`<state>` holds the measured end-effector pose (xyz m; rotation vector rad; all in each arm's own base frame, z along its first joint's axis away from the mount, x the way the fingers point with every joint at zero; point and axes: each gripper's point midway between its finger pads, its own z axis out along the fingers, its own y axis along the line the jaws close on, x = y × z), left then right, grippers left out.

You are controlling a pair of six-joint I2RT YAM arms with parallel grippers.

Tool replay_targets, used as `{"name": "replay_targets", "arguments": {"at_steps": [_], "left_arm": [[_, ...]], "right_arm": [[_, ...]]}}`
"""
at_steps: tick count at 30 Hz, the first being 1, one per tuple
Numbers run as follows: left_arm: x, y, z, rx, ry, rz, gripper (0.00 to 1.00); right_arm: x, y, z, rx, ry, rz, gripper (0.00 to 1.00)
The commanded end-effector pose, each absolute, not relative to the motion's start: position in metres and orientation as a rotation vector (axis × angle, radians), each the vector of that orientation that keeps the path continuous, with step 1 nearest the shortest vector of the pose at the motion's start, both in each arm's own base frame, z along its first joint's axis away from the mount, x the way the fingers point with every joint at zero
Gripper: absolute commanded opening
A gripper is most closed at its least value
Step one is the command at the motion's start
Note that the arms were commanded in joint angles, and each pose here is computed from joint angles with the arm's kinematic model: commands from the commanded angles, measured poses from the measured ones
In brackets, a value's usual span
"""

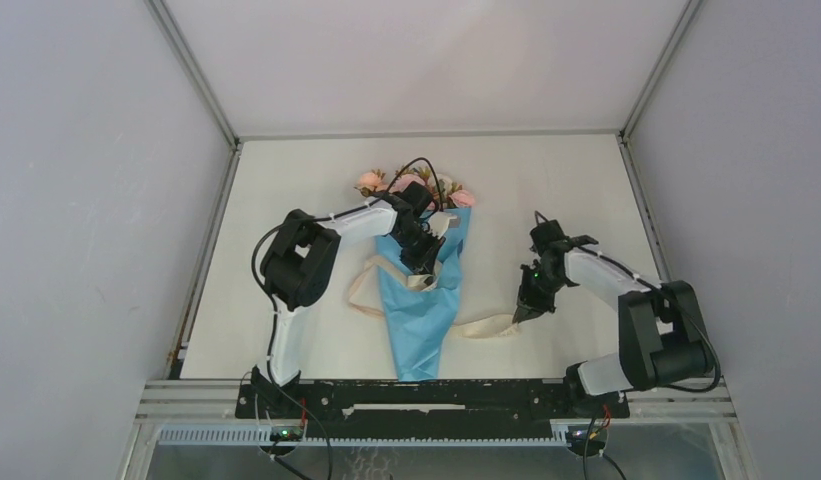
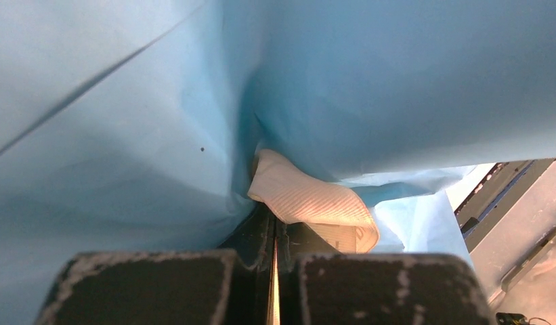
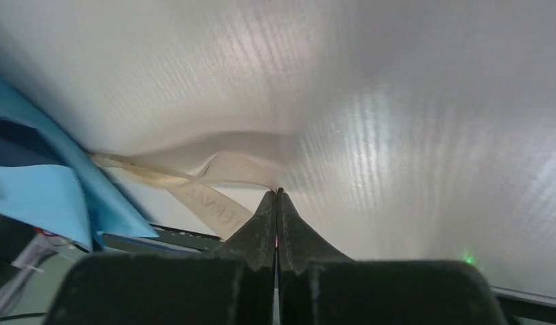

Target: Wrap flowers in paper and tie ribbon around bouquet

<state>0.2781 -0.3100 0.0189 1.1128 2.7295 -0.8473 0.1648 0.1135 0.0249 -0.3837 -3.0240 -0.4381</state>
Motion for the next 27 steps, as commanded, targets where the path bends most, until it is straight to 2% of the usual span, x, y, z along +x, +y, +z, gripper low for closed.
{"name": "replay_targets", "arguments": {"at_steps": [1,6,13,16,19,20,24,27], "left_arm": [[0.291,-0.293,0.02,1.126,2.707,-0.686,0.0],[0.293,-0.292,0.019,1.137,2.7,-0.667,0.0],[0.295,-0.29,0.021,1.158,2.686,-0.649,0.0],[0.296,-0.29,0.024,1.166,2.676,-0.645,0.0],[0.297,-0.292,0.027,1.176,2.663,-0.651,0.0],[0.298,-0.292,0.029,1.178,2.656,-0.659,0.0],[0.297,-0.297,0.039,1.186,2.634,-0.738,0.0],[0.301,-0.296,0.05,1.182,2.6,-0.78,0.0]], "right_arm": [[0.219,0.085,0.079,-0.542,-3.276,-0.529,0.0],[0.271,0.029,0.181,-0.888,-3.678,-0.514,0.0],[0.286,-0.008,0.312,-1.061,-4.121,-0.341,0.0],[0.289,-0.003,0.367,-1.031,-4.297,-0.509,0.0],[0.294,0.041,0.392,-0.64,-4.319,-1.097,0.0],[0.296,0.067,0.39,-0.415,-4.265,-1.292,0.0],[0.286,0.183,0.364,0.495,-3.849,-1.848,0.0],[0.267,0.255,0.331,0.795,-3.388,-2.193,0.0]]}}
